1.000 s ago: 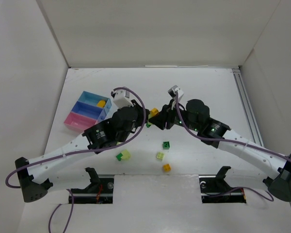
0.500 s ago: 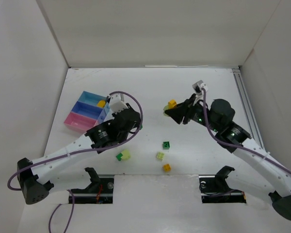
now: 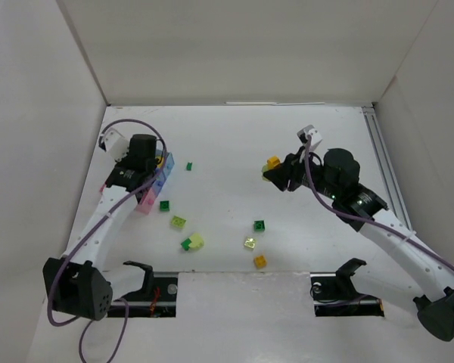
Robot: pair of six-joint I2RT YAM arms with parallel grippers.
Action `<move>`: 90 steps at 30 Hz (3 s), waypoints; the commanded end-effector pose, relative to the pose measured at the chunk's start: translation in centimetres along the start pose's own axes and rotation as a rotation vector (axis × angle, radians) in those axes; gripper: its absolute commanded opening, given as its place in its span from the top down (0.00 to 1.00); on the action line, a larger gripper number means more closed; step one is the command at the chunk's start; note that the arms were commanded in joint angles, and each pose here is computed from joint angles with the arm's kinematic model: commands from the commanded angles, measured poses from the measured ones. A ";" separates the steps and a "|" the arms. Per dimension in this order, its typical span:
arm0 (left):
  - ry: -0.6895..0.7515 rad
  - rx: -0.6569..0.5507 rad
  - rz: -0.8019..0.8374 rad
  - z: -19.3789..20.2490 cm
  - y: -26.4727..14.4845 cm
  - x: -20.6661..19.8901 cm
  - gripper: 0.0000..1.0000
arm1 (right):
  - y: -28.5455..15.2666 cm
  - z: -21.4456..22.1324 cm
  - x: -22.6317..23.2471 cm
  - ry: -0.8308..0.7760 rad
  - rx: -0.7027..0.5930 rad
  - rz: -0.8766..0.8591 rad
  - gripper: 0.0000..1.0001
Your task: Sort the legos into containers by color
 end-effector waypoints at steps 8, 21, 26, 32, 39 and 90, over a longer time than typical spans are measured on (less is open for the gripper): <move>-0.102 -0.025 -0.114 -5.1 4.5 2.7 1.00 | 1.1 -0.9 -2.0 -0.099 0.025 0.073 1.00; -0.094 -0.018 -0.148 -4.6 5.4 3.4 1.00 | 1.0 -1.6 -2.6 -0.113 0.027 0.094 1.00; -0.088 -0.009 -0.156 -4.2 6.0 3.4 1.00 | 1.0 -1.0 -2.8 -0.108 0.044 0.099 1.00; -0.074 -0.002 -0.163 -4.1 6.4 3.4 1.00 | 1.1 -0.8 -3.0 -0.115 0.053 0.102 1.00; -0.068 0.007 -0.172 -4.0 7.2 3.0 1.00 | 2.0 -1.1 -3.5 -0.118 0.063 0.113 1.00; -0.038 0.121 -0.368 -1.6 11.4 6.1 0.72 | 2.2 -1.9 -3.8 -0.135 0.051 0.109 1.00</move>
Point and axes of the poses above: each gripper's point midway between its finger pads, its own y axis out along the fingers, its own x axis along the line the jaws close on, z = x × y, the point moved 1 cm from there along -y, back along the fingers, and after that the axes turned 3 degrees about y, right-handed, at the moved point
